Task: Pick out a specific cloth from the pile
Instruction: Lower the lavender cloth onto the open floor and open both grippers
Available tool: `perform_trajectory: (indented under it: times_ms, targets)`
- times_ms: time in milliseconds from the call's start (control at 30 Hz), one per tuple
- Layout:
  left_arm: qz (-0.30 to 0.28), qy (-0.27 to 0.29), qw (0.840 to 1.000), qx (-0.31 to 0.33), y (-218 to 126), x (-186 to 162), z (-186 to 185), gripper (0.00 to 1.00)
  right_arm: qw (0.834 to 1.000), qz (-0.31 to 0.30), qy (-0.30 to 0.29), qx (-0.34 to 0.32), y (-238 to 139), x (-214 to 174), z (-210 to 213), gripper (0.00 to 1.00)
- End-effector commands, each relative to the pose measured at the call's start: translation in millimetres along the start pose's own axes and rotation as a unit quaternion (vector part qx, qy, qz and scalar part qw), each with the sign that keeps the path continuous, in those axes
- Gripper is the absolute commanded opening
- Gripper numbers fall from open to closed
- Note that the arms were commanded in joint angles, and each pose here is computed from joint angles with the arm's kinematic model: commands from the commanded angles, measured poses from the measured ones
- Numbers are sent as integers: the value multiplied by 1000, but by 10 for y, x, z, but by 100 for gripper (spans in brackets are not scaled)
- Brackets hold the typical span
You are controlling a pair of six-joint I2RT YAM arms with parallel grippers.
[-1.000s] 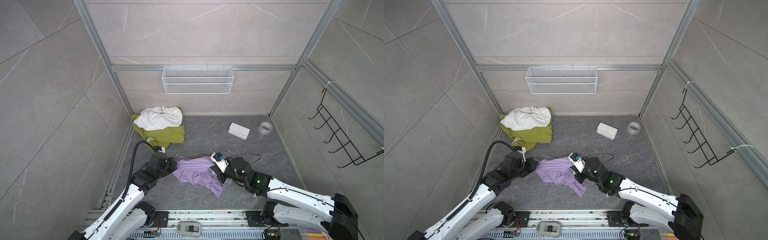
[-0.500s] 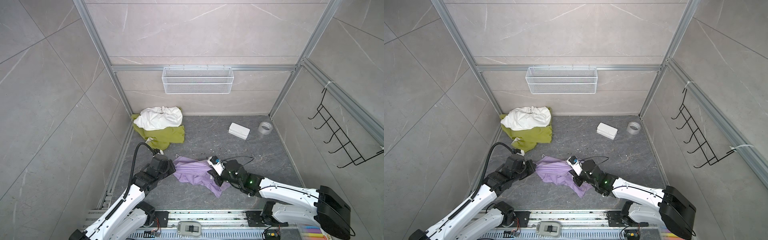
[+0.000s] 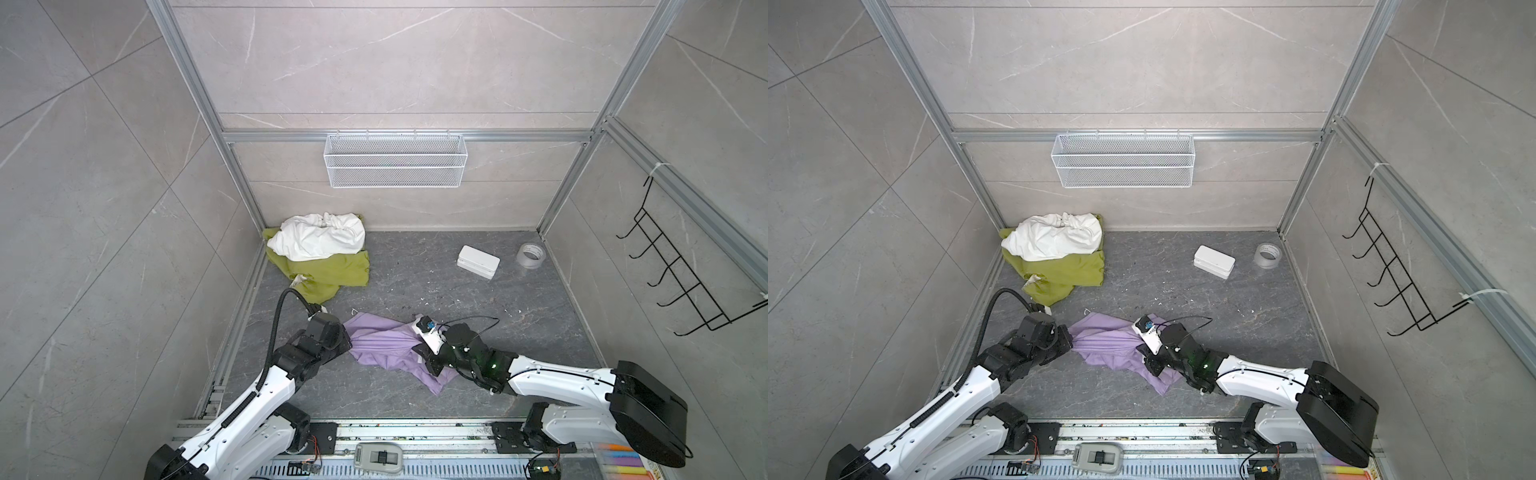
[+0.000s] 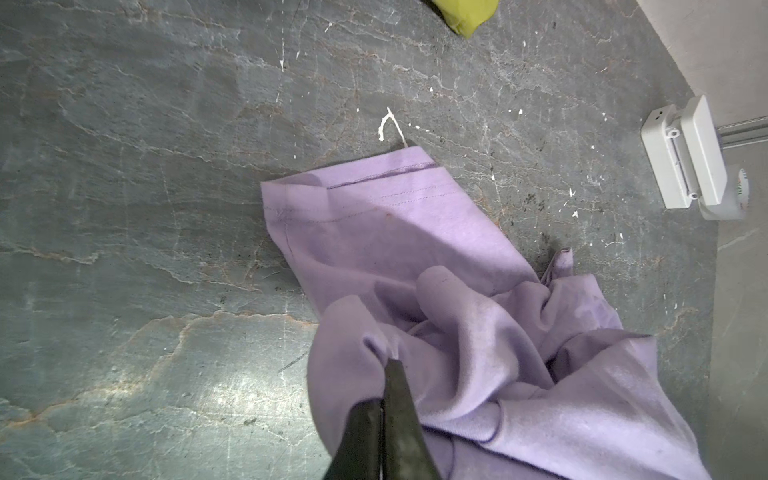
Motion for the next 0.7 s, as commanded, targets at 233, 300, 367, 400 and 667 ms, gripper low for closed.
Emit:
perform_trajectory:
  times_ms: [233, 300, 367, 400, 667]
  targets:
    - [-29, -7, 998, 50, 72, 15, 194, 0, 999, 30, 18, -18, 87, -305, -92, 10]
    - [-27, -8, 998, 53, 87, -2, 210, 0, 999, 34, 20, -18, 101, -345, -95, 11]
    - [-26, -9, 998, 54, 102, -16, 223, 0, 999, 35, 22, -20, 103, -368, -102, 14]
    - [-25, -9, 998, 55, 108, -26, 228, 0, 999, 35, 22, -20, 100, -379, -102, 15]
    - [-33, -1, 998, 51, 55, 18, 189, 7, 999, 30, 21, 0, 4, -239, -32, 39]
Point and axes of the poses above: each gripper's point midway between its finger pads, its own y axis out along the fingers, its own z axis along the line the jaws close on, x = y × z, the point moved 4 cm from there along -y, back along the fingers, and after that the axes turned 1 degree about y, right-handed, at the moved point
